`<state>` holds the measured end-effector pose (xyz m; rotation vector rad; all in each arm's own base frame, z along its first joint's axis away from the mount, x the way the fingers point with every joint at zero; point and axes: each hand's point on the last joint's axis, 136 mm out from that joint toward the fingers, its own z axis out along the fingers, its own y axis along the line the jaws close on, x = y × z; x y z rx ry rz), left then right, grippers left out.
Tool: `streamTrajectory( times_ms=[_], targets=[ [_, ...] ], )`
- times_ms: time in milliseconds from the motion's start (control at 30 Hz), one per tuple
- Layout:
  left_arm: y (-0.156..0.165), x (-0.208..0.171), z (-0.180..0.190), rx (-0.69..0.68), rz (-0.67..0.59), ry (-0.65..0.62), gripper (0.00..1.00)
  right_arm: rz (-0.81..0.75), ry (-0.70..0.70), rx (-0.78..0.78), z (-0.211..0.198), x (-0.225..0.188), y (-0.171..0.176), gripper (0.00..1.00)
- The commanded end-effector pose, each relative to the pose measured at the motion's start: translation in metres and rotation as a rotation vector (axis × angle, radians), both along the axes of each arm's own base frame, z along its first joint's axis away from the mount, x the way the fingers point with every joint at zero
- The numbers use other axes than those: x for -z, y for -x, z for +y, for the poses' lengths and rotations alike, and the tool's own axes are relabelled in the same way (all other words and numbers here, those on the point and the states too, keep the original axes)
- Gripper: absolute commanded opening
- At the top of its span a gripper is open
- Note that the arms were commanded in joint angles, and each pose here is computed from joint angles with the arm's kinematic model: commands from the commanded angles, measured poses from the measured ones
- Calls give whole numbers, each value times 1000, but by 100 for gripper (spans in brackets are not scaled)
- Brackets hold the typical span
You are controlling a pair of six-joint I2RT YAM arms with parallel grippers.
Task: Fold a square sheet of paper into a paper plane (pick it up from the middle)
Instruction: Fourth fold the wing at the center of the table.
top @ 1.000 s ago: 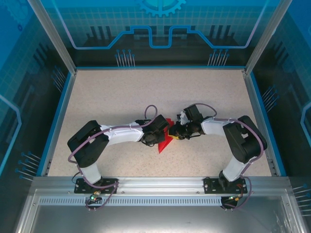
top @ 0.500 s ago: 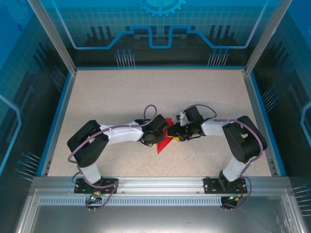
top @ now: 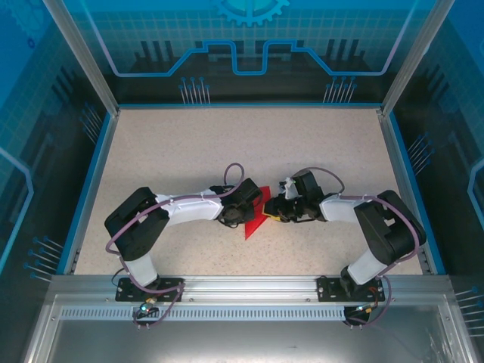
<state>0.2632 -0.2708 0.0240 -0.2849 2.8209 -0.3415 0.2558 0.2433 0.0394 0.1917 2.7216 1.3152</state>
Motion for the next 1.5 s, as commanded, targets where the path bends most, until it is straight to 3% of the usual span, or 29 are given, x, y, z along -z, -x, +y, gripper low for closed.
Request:
streamTrajectory(
  times_ms=[0, 500, 700, 833, 1033, 1167, 1467],
  targets=[
    [-6, -6, 2, 5, -15, -19, 3, -14, -13, 33, -1, -4, -7, 32],
    [-8, -14, 0, 12, -29, -13, 4, 1, -45, -36, 11, 5, -9, 23],
    [-10, -24, 5, 5, -50, -7, 6, -10, -48, -17, 12, 3, -15, 9],
    [-13, -42, 16, -14, -90, 5, 21, -35, 10, 24, 2, -4, -19, 3],
    [-20, -80, 41, -61, -183, 75, 55, -111, 119, 88, -17, -38, -26, 1],
    [-25, -107, 48, -49, -259, 138, 72, -122, 163, 133, -25, -60, -32, 1],
    [-25, -136, 39, 149, -432, 180, 98, -46, 234, 231, -23, -74, -37, 1]
  ],
)
